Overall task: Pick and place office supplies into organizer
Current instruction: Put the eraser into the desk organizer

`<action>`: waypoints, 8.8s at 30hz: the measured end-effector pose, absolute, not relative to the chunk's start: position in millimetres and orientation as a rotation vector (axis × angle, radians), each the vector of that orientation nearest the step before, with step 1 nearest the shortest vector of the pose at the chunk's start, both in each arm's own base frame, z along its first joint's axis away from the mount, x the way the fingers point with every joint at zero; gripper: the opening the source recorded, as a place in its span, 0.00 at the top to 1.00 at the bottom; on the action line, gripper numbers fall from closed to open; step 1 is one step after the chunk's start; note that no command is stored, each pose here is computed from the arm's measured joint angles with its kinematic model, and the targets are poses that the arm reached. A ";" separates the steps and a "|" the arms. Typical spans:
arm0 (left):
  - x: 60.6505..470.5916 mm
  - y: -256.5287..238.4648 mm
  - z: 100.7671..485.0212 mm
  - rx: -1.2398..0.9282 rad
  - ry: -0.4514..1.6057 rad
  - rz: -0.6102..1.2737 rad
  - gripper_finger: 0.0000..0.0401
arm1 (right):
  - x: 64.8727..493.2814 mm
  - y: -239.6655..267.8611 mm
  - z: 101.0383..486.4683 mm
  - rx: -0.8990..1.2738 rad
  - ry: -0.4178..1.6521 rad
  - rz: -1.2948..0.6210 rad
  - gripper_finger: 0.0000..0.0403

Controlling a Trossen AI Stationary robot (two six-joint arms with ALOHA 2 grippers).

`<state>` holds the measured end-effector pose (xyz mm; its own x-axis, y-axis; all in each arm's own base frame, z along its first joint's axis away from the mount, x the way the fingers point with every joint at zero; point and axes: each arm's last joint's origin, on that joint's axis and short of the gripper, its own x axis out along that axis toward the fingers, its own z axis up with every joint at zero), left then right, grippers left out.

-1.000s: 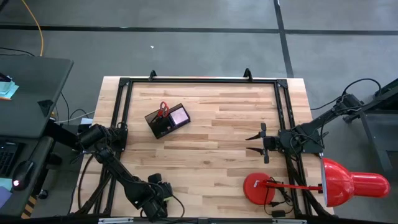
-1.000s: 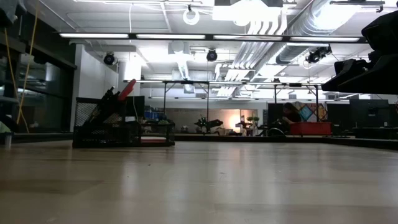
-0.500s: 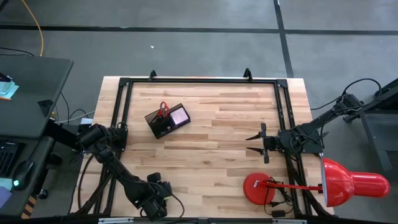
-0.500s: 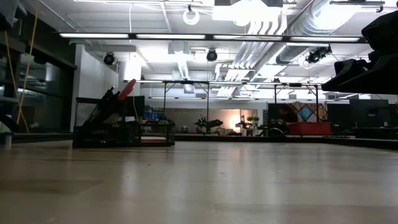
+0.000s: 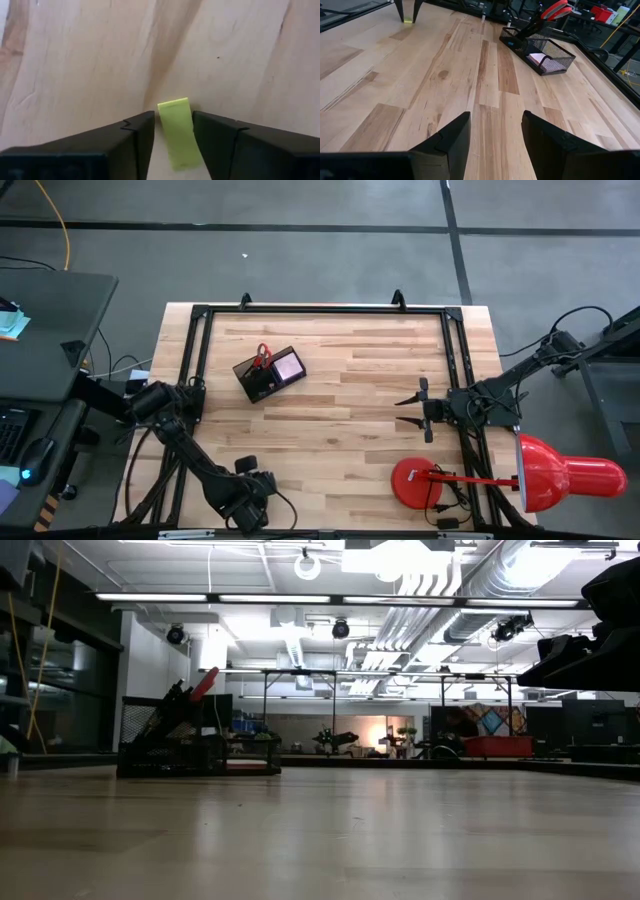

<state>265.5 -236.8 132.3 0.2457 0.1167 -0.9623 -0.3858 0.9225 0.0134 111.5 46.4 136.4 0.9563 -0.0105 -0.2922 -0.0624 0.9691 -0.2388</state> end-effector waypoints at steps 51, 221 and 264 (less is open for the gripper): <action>298.0 -175.4 153.7 -0.073 1.375 0.537 0.88 | 111.5 46.4 136.3 -0.249 0.296 0.027 0.58; 231.7 4.2 153.4 0.338 1.241 -0.149 0.64 | 109.1 46.6 129.7 -0.275 0.365 0.080 0.58; 244.1 20.5 129.1 0.242 1.266 -0.176 0.76 | 109.1 46.8 129.6 -0.274 0.365 0.086 0.58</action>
<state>244.1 20.5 129.1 0.2920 0.0023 -0.9564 0.2631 0.9612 0.0826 109.1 46.8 129.6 0.9308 0.0341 -0.3639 -0.1324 0.9594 -0.2489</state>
